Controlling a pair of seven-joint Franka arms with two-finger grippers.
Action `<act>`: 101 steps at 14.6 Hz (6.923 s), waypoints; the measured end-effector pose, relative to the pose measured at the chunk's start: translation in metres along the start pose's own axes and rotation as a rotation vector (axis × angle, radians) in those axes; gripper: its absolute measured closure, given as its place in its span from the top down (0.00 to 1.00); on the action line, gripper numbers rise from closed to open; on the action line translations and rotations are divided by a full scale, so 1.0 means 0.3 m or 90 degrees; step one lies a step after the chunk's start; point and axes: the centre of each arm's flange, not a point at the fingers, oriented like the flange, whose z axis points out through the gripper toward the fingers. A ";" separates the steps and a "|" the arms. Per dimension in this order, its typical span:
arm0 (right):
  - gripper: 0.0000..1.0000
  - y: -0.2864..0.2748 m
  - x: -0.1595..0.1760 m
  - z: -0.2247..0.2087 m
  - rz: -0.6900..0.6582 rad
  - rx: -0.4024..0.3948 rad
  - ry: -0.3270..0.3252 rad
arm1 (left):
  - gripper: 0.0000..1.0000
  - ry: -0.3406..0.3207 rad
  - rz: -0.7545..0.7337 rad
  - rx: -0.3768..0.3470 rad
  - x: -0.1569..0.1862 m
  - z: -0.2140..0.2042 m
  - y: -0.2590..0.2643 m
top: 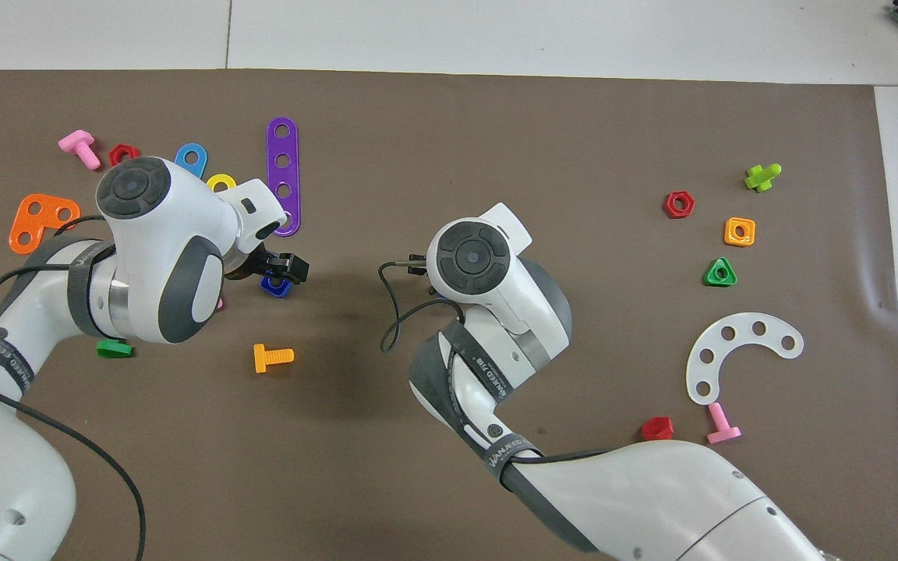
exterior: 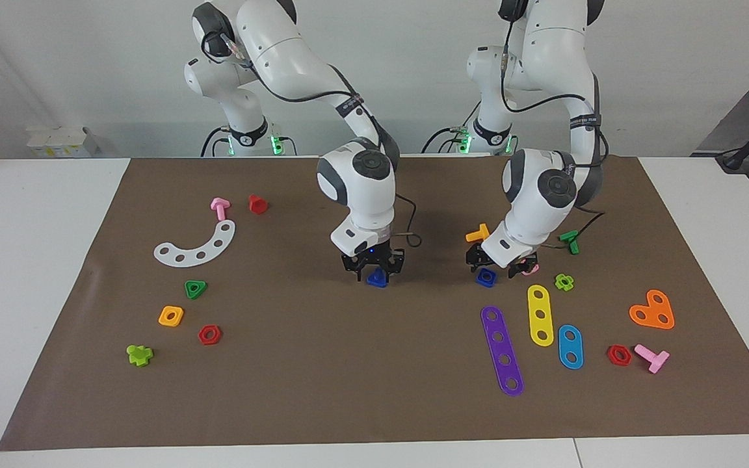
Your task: Unscrew and place screws in storage area
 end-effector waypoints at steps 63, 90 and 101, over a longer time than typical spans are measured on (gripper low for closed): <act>0.19 1.151 0.257 -0.028 -0.038 0.007 -0.047 | 1.00 0.003 -0.086 0.060 -0.256 -0.932 -0.274; 1.00 1.344 0.175 -1.153 0.030 -0.030 -0.089 | 1.00 0.038 -0.085 0.064 -0.285 -0.950 -0.269; 1.00 1.316 0.163 -1.120 0.019 -0.031 -0.104 | 1.00 0.036 -0.088 0.064 -0.286 -0.949 -0.276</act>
